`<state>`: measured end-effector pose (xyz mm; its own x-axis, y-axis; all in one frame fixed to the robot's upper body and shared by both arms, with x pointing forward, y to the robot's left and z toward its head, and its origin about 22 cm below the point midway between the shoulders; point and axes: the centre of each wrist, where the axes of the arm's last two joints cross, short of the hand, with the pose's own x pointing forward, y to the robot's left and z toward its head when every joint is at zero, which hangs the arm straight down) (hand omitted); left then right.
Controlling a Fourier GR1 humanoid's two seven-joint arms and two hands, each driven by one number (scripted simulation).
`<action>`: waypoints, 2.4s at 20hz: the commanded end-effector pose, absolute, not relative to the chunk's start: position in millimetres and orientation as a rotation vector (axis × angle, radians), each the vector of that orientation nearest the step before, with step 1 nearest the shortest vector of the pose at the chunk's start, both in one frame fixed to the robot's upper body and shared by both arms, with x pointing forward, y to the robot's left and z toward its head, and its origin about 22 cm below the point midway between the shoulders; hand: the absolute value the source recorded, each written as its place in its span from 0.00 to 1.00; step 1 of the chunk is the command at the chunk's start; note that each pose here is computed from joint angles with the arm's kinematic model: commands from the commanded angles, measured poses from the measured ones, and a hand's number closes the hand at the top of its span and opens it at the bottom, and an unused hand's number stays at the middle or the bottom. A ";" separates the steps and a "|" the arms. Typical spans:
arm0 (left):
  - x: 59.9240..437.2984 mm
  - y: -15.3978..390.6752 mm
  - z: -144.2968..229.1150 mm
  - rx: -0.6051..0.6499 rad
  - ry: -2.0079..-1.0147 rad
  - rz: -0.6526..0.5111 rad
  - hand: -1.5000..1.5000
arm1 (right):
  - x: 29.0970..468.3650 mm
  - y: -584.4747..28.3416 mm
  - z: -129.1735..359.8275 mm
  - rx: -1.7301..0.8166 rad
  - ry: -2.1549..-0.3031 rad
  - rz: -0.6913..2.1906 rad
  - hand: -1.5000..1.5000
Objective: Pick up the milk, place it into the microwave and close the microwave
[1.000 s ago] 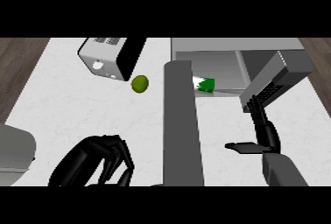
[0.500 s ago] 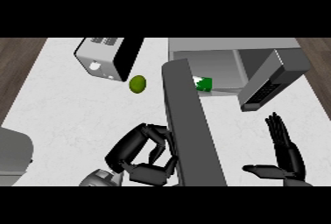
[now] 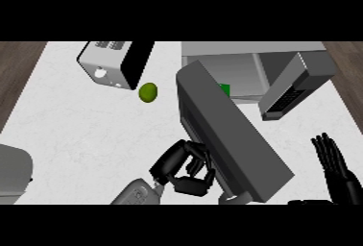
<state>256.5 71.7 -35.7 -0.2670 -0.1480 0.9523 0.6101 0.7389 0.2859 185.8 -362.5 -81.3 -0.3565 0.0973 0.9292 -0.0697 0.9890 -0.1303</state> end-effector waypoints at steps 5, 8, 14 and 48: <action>257.1 47.5 -60.0 -0.320 -1.777 -0.695 1.00 | 186.3 -353.5 -45.0 0.179 -2.027 0.169 0.00; 261.5 39.8 -56.0 -0.293 -1.761 -0.685 1.00 | 179.2 -357.3 -27.1 0.216 -2.034 0.207 0.00; 265.4 27.5 -49.1 -0.329 -1.732 -0.671 1.00 | 183.5 -345.3 -4.0 0.275 -2.040 0.263 0.00; 338.9 9.3 34.6 -0.044 -1.803 -0.005 0.00 | 236.9 -386.7 167.2 -0.157 -2.273 0.774 1.00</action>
